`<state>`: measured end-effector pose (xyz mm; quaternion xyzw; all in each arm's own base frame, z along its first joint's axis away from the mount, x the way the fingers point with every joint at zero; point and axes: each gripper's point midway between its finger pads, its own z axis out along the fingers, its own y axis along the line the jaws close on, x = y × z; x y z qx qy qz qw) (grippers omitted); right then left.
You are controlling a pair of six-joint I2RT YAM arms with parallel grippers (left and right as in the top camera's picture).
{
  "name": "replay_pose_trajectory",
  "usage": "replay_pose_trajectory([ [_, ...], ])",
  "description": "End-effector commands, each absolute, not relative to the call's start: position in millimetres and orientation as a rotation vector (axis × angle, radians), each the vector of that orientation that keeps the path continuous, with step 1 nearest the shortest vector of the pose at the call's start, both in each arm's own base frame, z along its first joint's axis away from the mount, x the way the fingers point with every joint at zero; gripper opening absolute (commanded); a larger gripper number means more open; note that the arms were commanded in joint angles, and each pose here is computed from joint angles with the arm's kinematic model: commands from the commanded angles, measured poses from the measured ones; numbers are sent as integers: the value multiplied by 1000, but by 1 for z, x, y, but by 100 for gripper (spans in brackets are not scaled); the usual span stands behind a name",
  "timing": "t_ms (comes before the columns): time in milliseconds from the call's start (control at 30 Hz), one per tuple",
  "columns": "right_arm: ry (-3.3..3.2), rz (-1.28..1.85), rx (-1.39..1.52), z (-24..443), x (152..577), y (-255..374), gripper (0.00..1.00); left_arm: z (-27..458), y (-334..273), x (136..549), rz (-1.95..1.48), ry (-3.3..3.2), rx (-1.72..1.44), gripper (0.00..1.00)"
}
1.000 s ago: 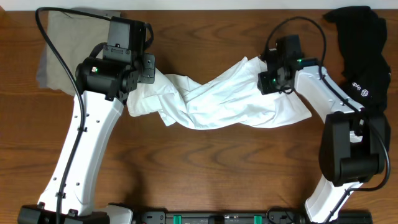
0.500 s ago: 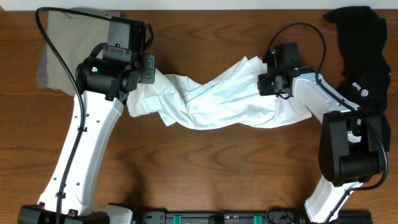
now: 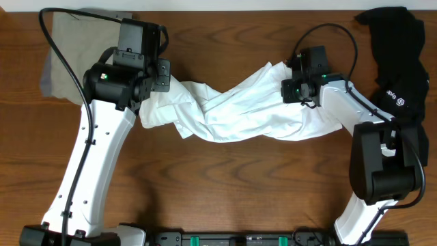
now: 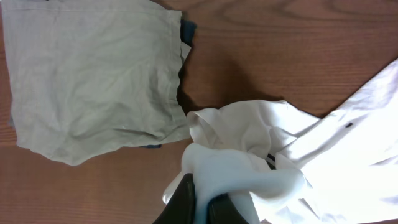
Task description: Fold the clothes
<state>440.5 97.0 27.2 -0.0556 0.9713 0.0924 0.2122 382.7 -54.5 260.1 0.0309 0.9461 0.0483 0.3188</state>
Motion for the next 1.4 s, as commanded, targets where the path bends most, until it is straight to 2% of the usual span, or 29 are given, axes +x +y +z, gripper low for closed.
replay_pose_trajectory([
  [0,2749,254,-204,5,432,101,22,258,-50,381,136,2496,51,6],
  [133,2772,267,-231,-7,429,106,17,258,-50,381,136,2496,51,6],
  [433,2736,267,-215,1,439,103,2,258,-50,381,137,2496,55,6],
  [733,2664,265,-182,47,450,95,1,258,-50,381,137,2496,55,6],
  [1167,2542,262,-161,118,446,85,1,259,-50,382,144,2488,79,6],
  [1367,2422,246,-116,181,436,66,1,299,-48,373,116,2383,63,6],
])
